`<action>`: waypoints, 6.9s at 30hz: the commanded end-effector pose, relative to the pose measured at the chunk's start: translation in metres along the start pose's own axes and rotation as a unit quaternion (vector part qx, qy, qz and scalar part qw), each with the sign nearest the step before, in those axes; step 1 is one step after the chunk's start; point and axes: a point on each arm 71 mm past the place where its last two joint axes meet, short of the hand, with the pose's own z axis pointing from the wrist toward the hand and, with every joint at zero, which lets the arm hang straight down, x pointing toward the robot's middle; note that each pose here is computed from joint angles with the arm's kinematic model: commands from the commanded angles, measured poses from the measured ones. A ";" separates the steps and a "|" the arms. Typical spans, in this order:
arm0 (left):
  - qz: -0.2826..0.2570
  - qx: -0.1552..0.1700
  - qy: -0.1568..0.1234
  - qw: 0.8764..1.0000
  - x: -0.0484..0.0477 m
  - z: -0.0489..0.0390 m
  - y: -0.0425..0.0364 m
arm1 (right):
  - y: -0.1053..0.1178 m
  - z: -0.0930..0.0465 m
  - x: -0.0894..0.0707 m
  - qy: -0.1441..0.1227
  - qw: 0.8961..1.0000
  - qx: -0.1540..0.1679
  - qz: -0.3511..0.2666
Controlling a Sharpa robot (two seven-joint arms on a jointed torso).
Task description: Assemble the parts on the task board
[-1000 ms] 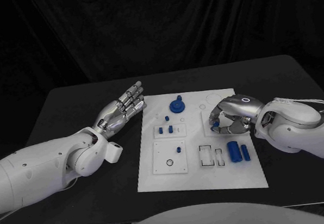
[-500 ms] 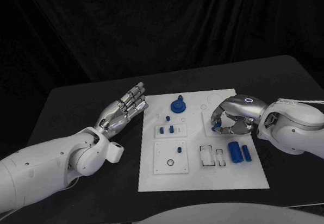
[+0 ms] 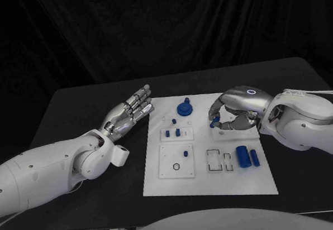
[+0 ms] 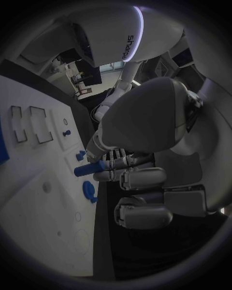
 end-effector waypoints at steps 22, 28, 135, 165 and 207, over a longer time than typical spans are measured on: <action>0.001 0.039 -0.011 0.999 -0.0041 -0.0074 -0.0074 | 0.121 0.062 0.023 0.069 0.980 -0.173 -0.075; 0.001 0.039 -0.012 0.999 -0.0052 -0.0090 -0.0078 | 0.129 0.062 0.039 0.082 0.977 -0.182 -0.073; -0.011 0.024 0.006 1.000 0.0011 -0.0019 -0.0035 | 0.084 0.020 0.051 -0.043 0.989 -0.143 -0.002; -0.009 0.039 0.004 0.999 0.0055 -0.0002 -0.0059 | -0.053 -0.056 -0.011 -0.071 0.984 0.131 0.099; -0.015 0.034 0.010 0.999 0.0048 -0.0009 -0.0045 | -0.047 -0.017 0.001 0.304 0.906 0.295 -0.011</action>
